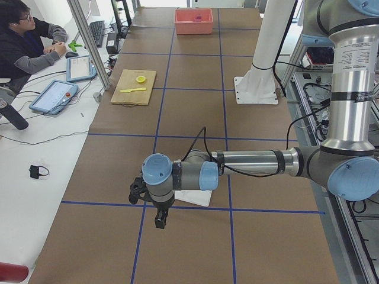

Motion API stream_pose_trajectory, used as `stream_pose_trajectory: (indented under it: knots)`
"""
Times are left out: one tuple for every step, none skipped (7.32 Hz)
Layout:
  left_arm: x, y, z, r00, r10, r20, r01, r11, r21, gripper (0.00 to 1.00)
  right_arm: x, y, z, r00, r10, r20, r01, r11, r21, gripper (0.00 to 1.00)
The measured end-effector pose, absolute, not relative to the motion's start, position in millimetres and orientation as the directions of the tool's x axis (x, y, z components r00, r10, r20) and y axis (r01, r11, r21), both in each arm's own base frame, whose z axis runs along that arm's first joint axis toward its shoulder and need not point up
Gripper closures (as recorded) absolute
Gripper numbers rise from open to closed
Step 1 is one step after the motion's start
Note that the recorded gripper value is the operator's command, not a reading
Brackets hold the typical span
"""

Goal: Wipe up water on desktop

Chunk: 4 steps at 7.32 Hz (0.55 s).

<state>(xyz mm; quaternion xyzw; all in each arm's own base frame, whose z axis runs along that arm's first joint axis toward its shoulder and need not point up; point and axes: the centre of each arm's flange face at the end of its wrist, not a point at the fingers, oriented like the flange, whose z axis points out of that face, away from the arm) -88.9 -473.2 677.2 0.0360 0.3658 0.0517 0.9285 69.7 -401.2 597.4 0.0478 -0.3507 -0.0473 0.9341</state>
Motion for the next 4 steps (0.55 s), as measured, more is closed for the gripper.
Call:
stream_pose_trajectory:
  knots:
    - [-88.9,-473.0,677.9,0.727,0.122,-0.676,-0.07,0.992,0.103,0.02,69.7,-401.2,597.4,0.75,-0.122,0.651,0.055,0.991,0.123,0.0]
    - [-89.0,-472.8,678.7,0.727,0.121,-0.676,-0.07,0.992,0.102,0.02,69.7,-401.2,597.4,0.749,-0.122,0.651,0.055,0.991,0.122,0.0]
    - [-88.9,-472.8,679.0,0.727,0.121,-0.676,-0.07,0.992,0.101,0.02,69.5,-401.1,597.4,0.749,-0.122,0.651,0.055,0.991,0.122,0.0]
    - [-88.9,-472.7,679.2,0.727,0.121,-0.676,-0.07,0.992,0.101,0.02,69.2,-401.2,597.4,0.749,-0.122,0.652,0.056,0.991,0.121,0.0]
